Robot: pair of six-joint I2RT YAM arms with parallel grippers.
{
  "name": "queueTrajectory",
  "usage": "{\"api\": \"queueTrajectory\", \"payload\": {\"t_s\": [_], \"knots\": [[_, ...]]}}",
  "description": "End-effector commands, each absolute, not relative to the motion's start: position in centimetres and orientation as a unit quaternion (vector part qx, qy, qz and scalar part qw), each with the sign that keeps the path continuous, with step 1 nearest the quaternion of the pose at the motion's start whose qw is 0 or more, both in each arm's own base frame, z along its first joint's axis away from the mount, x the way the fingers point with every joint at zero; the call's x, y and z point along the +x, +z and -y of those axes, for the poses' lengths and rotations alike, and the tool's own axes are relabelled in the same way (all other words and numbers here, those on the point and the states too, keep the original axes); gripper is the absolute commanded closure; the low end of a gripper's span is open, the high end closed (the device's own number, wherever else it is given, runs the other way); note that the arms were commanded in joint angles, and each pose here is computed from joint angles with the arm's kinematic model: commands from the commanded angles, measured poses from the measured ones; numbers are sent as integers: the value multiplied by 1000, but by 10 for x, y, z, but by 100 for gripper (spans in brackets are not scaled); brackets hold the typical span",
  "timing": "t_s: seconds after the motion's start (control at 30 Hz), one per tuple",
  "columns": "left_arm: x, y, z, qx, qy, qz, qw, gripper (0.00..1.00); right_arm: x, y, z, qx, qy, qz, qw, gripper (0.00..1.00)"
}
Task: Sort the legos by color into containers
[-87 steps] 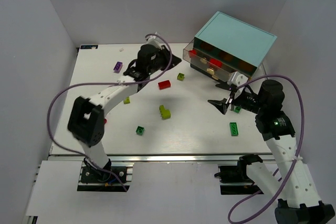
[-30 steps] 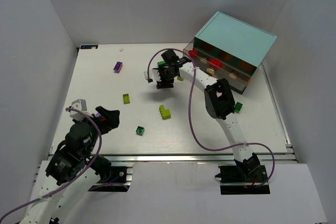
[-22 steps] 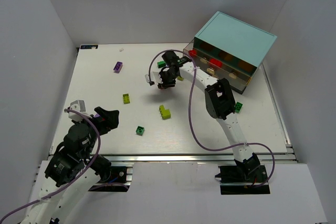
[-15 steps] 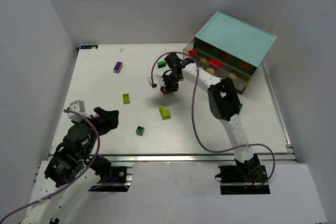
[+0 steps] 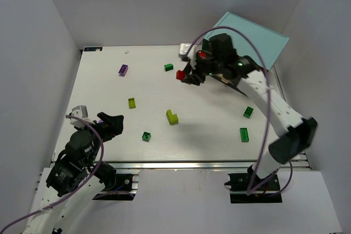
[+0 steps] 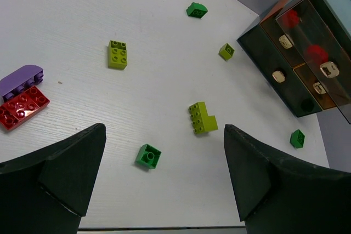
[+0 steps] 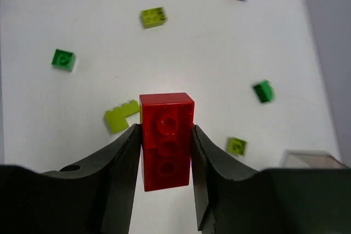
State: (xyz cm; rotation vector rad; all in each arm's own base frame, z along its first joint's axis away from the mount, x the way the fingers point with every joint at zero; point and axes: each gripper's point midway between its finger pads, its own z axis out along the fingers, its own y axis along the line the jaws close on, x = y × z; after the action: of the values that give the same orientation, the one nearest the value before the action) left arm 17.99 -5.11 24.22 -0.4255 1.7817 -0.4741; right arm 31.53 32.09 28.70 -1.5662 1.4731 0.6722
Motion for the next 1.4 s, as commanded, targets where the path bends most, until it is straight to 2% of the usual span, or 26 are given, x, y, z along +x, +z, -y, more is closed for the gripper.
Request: {"api": "queueTrajectory", "payload": {"t_s": [0.0, 0.27, 0.37, 0.6, 0.63, 0.73, 0.9, 0.93, 1.07, 1.17, 1.23, 1.27, 1.3, 1.33, 1.37], "knots": [[179, 243, 51, -185, -208, -758, 589, 3, 341, 314, -289, -530, 223, -657, 488, 100], [177, 246, 52, -181, -217, -755, 591, 3, 398, 350, -191, -425, 83, -702, 566, 100], [176, 247, 52, -179, -220, -754, 593, 3, 416, 348, -172, -420, 53, -713, 559, 93], [172, 250, 50, -183, -227, -746, 599, 3, 446, 328, -147, -413, 38, -733, 539, 85], [172, 251, 50, -184, -230, -743, 600, 3, 446, 322, -144, -414, 40, -739, 530, 78], [172, 251, 49, -185, -229, -744, 600, 3, 453, 313, -135, -409, 36, -746, 524, 67], [172, 249, 49, -187, -226, -746, 597, 3, 465, 303, -124, -404, 37, -756, 514, 56], [172, 249, 49, -188, -227, -746, 597, 3, 464, 303, -123, -404, 40, -757, 512, 39], [174, 247, 49, -190, -223, -749, 595, 3, 455, 322, -123, -397, 58, -747, 531, 19], [180, 240, 50, -198, -210, -759, 584, 10, 432, 352, -131, -391, 86, -725, 561, 19], [185, 230, 48, -211, -183, -776, 566, 29, 413, 364, -134, -379, 105, -714, 579, 22], [186, 227, 48, -220, -179, -780, 557, 37, 382, 391, -142, -390, 131, -683, 603, 26], [188, 219, 48, -226, -166, -791, 544, 46, 362, 405, -149, -382, 161, -664, 622, 35], [189, 215, 47, -237, -159, -793, 538, 61, 343, 412, -157, -380, 190, -645, 635, 57], [191, 212, 49, -250, -163, -794, 530, 67, 297, 398, -167, -395, 247, -618, 634, 66]]}}
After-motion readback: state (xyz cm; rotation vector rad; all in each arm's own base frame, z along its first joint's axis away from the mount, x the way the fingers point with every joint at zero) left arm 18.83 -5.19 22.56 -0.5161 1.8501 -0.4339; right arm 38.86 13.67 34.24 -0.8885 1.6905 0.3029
